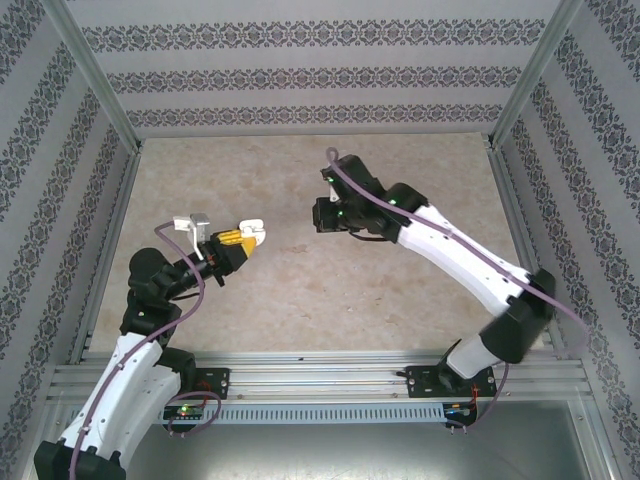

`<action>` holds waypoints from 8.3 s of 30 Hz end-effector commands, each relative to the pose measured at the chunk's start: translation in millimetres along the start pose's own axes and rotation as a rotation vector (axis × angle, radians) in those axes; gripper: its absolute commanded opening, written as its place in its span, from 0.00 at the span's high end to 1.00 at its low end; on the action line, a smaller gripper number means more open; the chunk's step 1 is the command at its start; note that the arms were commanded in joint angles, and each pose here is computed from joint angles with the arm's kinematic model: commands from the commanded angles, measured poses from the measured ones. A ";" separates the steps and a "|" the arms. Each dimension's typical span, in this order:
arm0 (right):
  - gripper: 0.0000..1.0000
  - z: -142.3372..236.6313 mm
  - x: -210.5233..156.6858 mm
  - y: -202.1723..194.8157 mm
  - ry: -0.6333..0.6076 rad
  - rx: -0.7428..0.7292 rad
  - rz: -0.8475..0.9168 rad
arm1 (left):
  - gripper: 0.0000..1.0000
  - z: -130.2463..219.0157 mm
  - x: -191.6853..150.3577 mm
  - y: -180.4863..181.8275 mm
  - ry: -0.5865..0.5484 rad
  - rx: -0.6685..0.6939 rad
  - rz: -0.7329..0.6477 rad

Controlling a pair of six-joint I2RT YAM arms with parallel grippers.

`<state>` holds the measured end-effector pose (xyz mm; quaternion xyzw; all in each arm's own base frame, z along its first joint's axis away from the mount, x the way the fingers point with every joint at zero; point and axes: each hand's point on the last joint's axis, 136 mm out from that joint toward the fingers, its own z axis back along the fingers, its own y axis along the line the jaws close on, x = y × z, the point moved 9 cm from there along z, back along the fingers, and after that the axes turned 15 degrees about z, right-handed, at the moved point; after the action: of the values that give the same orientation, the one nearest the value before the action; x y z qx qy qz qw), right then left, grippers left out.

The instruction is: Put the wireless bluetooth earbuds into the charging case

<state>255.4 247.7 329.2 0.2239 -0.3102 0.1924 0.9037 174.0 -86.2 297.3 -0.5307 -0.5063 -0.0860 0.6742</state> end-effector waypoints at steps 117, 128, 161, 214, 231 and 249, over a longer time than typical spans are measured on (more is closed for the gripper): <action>0.69 32.3 32.2 33.1 -0.040 0.551 -0.116 | 0.95 -61.5 25.2 -38.9 0.103 -0.226 -0.207; 0.76 34.6 30.6 40.1 -0.049 0.720 -0.083 | 0.95 -69.7 21.6 -31.8 0.110 -0.191 -0.138; 0.66 110.8 -86.6 -45.5 -0.205 0.191 -0.144 | 0.98 -50.2 -31.3 69.6 0.288 0.591 0.254; 0.33 103.8 -157.1 -136.5 -0.145 -0.377 -0.182 | 0.51 -51.7 -83.7 120.5 0.559 0.807 0.327; 0.02 81.0 -146.1 -216.3 -0.339 -0.715 -0.152 | 0.06 -31.0 16.9 82.1 0.257 0.897 -0.277; 0.02 9.4 -140.0 -261.3 -0.500 -0.701 0.119 | 0.00 4.7 0.7 158.0 -0.094 1.117 -0.560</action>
<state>262.8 -2.6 159.9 -0.0758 -0.5140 0.0472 0.8531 267.0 -24.8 180.2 0.0130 -0.5507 0.0222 0.8343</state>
